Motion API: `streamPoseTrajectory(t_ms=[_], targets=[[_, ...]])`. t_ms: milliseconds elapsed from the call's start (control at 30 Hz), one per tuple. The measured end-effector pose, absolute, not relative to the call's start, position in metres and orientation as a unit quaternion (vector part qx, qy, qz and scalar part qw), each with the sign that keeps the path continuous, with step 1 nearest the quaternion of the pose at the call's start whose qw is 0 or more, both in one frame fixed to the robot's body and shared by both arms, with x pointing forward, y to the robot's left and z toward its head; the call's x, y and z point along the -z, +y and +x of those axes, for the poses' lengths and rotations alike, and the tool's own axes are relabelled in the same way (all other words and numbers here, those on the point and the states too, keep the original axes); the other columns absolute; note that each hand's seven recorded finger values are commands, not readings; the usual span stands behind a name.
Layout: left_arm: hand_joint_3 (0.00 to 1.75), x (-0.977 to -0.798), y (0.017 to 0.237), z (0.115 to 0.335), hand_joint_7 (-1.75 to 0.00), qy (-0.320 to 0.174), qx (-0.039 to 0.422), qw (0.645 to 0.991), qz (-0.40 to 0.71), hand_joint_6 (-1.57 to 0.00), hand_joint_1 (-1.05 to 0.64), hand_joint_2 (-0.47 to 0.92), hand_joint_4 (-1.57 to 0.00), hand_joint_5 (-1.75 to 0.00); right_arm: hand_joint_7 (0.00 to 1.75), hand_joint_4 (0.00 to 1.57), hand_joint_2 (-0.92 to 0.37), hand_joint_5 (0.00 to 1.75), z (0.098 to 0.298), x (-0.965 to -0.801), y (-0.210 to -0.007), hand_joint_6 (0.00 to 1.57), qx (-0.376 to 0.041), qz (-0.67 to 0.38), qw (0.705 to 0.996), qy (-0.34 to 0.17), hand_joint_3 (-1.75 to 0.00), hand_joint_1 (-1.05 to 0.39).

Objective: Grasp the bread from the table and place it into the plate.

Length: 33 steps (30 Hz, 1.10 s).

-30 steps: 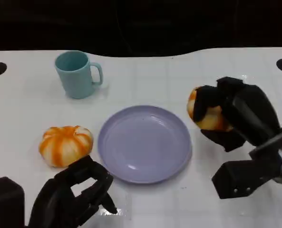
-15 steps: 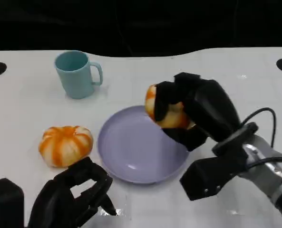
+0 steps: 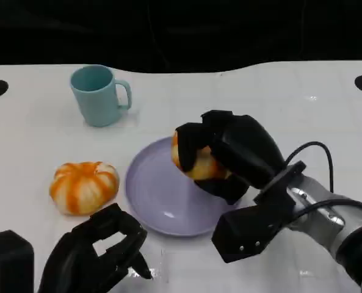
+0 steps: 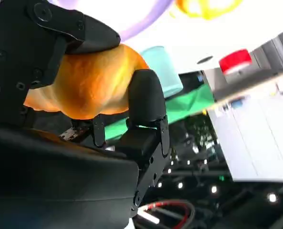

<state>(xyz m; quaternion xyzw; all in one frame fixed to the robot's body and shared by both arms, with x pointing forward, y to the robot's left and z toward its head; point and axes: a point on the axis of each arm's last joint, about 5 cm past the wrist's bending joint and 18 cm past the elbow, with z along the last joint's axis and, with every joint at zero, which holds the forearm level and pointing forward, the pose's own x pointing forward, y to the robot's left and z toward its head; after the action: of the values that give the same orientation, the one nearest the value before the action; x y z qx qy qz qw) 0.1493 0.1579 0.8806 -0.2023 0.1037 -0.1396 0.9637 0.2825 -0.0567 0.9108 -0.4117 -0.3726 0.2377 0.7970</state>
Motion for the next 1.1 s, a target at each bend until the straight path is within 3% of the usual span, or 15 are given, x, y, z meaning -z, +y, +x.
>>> streamPoseTrajectory(t_ms=[33, 67, 133, 167, 233, 333, 533, 733, 867, 1100], targets=[[0.31, -0.881, 0.158, 0.149, -1.47, 0.104, 0.140, 0.964, -0.203, -0.68, -0.54, 0.92, -0.72, -1.75, 1.03, 0.91, -0.36, 1.60, 0.283, -0.911, -0.057, 0.93, -0.247, -0.419, 0.792, -0.369, -1.13, -0.17], [0.31, -0.881, 0.157, 0.149, -1.47, 0.103, 0.140, 0.964, -0.203, -0.68, -0.54, 0.92, -0.71, -1.75, 0.77, 0.89, -0.46, 1.39, 0.284, -0.911, -0.058, 0.96, -0.255, -0.426, 0.788, -0.365, -0.83, -0.23], [0.31, -0.881, 0.157, 0.149, -1.47, 0.102, 0.140, 0.964, -0.204, -0.68, -0.54, 0.92, -0.71, -1.75, 0.43, 0.85, -0.65, 1.14, 0.285, -0.912, -0.061, 1.00, -0.271, -0.441, 0.780, -0.352, -0.42, -0.30], [0.31, -0.881, 0.157, 0.149, -1.47, 0.102, 0.140, 0.964, -0.204, -0.68, -0.54, 0.92, -0.71, -1.75, 0.27, 0.79, -0.73, 1.03, 0.286, -0.912, -0.062, 0.99, -0.280, -0.449, 0.776, -0.344, -0.26, -0.34], [0.31, -0.881, 0.157, 0.149, -1.47, 0.101, 0.140, 0.963, -0.205, -0.69, -0.54, 0.92, -0.71, -1.75, 0.07, 0.65, -0.87, 0.63, 0.287, -0.913, -0.065, 0.83, -0.296, -0.466, 0.768, -0.326, -0.12, -0.46], [0.30, -0.882, 0.157, 0.149, -1.46, 0.099, 0.140, 0.964, -0.205, -0.69, -0.55, 0.92, -0.72, -1.75, 0.01, 0.45, -0.92, 0.41, 0.289, -0.917, -0.069, 0.61, -0.320, -0.493, 0.750, -0.303, -0.14, -0.58], [0.30, -0.883, 0.157, 0.149, -1.44, 0.099, 0.139, 0.964, -0.203, -0.71, -0.55, 0.92, -0.72, -1.75, 0.00, 0.22, -0.92, 0.26, 0.290, -0.929, -0.073, 0.35, -0.366, -0.510, 0.733, -0.262, -0.21, -0.70], [0.31, -0.884, 0.157, 0.149, -1.44, 0.097, 0.136, 0.965, -0.202, -0.70, -0.54, 0.92, -0.71, -1.75, 0.00, 0.11, -0.92, 0.21, 0.287, -0.936, -0.078, 0.23, -0.395, -0.505, 0.732, -0.231, -0.24, -0.76], [0.32, -0.884, 0.157, 0.149, -1.44, 0.097, 0.136, 0.965, -0.201, -0.71, -0.54, 0.92, -0.71, -1.75, 0.00, 0.06, -0.92, 0.20, 0.286, -0.943, -0.083, 0.17, -0.402, -0.484, 0.747, -0.215, -0.27, -0.78], [0.31, -0.884, 0.157, 0.149, -1.45, 0.097, 0.136, 0.965, -0.201, -0.72, -0.55, 0.92, -0.72, -1.75, 0.00, 0.08, -0.92, 0.22, 0.282, -0.959, -0.088, 0.16, -0.413, -0.467, 0.752, -0.215, -0.28, -0.79]])
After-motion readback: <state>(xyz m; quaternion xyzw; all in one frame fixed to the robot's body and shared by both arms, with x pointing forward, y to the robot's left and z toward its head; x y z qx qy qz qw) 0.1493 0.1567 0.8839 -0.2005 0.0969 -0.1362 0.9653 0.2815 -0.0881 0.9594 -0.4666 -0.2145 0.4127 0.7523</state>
